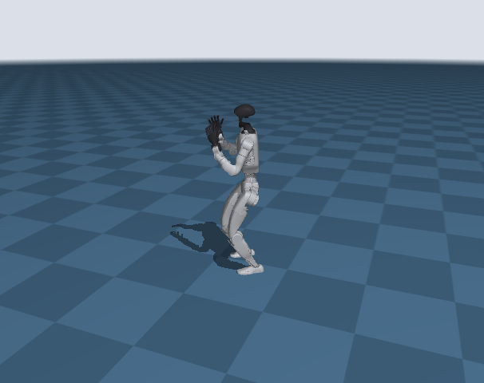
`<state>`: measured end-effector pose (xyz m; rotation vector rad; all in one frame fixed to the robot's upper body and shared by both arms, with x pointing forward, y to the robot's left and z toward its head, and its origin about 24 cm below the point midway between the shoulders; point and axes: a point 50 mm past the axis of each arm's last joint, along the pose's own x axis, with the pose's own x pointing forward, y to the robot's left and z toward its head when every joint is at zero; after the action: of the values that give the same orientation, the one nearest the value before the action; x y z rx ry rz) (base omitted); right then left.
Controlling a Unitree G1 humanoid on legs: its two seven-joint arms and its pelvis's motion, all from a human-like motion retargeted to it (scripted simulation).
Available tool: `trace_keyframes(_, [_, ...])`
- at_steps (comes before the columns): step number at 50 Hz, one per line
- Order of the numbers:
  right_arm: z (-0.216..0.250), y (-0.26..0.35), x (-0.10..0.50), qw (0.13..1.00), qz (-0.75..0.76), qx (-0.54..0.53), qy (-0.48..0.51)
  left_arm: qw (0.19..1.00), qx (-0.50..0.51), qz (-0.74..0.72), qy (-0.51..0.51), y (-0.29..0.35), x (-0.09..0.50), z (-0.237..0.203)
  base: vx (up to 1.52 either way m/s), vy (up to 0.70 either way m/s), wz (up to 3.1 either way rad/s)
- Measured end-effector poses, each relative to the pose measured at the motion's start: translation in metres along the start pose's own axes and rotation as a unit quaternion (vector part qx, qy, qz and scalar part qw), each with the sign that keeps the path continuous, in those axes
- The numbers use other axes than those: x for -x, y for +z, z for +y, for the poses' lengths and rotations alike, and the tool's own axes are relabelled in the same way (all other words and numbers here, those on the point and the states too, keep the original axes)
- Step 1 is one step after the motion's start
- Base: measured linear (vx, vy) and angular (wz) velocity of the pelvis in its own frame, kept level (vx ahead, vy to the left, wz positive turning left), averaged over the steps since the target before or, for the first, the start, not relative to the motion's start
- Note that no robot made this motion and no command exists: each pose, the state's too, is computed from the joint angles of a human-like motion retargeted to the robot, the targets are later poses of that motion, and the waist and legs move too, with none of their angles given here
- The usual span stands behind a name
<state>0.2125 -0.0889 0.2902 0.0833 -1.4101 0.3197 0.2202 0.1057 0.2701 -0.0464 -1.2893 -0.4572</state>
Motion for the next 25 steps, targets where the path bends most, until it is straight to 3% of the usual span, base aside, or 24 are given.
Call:
trace_keyframes(11, [-0.028,-0.025,0.083,0.971,0.238,0.023,0.012,0.945,0.146,0.292,0.009,-0.012,0.116,0.022,0.20,-0.12,0.22])
trace_keyframes(17, [-0.027,-0.037,0.113,0.948,0.318,-0.025,0.004,0.932,0.196,0.304,0.025,-0.010,0.129,0.023,0.16,0.00,0.15])
trace_keyframes(25, [-0.018,-0.065,0.125,0.926,0.372,-0.071,0.005,0.945,0.217,0.246,-0.001,-0.019,0.101,0.016,0.08,0.07,0.10])
